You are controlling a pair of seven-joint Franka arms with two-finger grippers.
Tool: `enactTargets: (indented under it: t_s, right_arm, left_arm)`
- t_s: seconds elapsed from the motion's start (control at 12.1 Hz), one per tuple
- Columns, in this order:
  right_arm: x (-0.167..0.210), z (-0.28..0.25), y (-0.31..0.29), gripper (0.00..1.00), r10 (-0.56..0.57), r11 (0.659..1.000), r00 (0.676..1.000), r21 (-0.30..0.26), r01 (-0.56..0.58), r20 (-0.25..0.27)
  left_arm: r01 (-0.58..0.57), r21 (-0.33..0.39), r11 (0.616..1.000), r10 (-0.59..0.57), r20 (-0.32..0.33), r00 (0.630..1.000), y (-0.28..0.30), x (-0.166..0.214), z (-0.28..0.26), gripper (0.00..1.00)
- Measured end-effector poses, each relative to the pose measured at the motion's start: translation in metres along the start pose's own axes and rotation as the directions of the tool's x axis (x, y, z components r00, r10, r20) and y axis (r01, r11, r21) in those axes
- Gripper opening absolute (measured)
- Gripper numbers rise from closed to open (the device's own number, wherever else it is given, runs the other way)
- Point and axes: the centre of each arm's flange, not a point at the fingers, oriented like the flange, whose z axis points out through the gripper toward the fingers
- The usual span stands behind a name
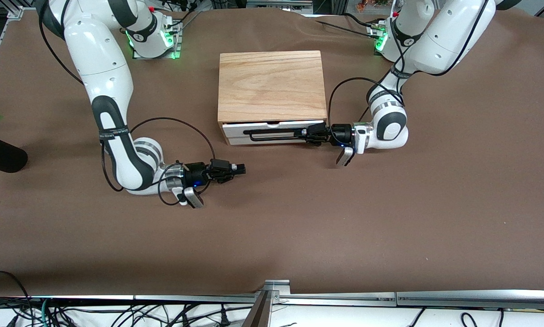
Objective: Pull top drawer with both arms simultaneously
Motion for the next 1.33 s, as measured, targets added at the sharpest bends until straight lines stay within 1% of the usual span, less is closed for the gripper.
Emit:
enactTargets:
  t_s: [0.17,0.5,0.91,1.08,1.33]
  right_arm:
    - [-0.012,0.009,0.01,0.22,0.004,1.0,1.0,-0.001,-0.004,0.016]
    - [-0.03,0.01,0.022,0.22,0.026,1.0,0.999,0.0,-0.026,0.022]
    - [-0.041,0.013,-0.008,0.22,0.027,1.0,0.999,0.012,-0.027,0.027]
    - [-0.051,0.014,-0.017,0.23,0.039,0.999,0.999,0.014,-0.039,0.031]
    - [-0.072,0.023,-0.012,0.24,0.045,0.999,0.998,0.023,-0.046,0.045]
  left_arm:
    - [0.001,-0.001,1.0,-0.001,0.0,1.0,0.0,0.0,0.0,0.19]
    - [0.002,-0.001,1.0,-0.002,0.0,1.0,0.0,0.0,0.0,0.19]
    - [0.004,-0.002,1.0,-0.004,0.0,1.0,0.0,0.0,0.0,0.19]
    - [0.005,-0.002,1.0,-0.005,0.0,1.0,-0.001,0.0,0.0,0.19]
    - [0.005,-0.002,1.0,-0.005,0.0,1.0,-0.001,0.0,0.0,0.19]
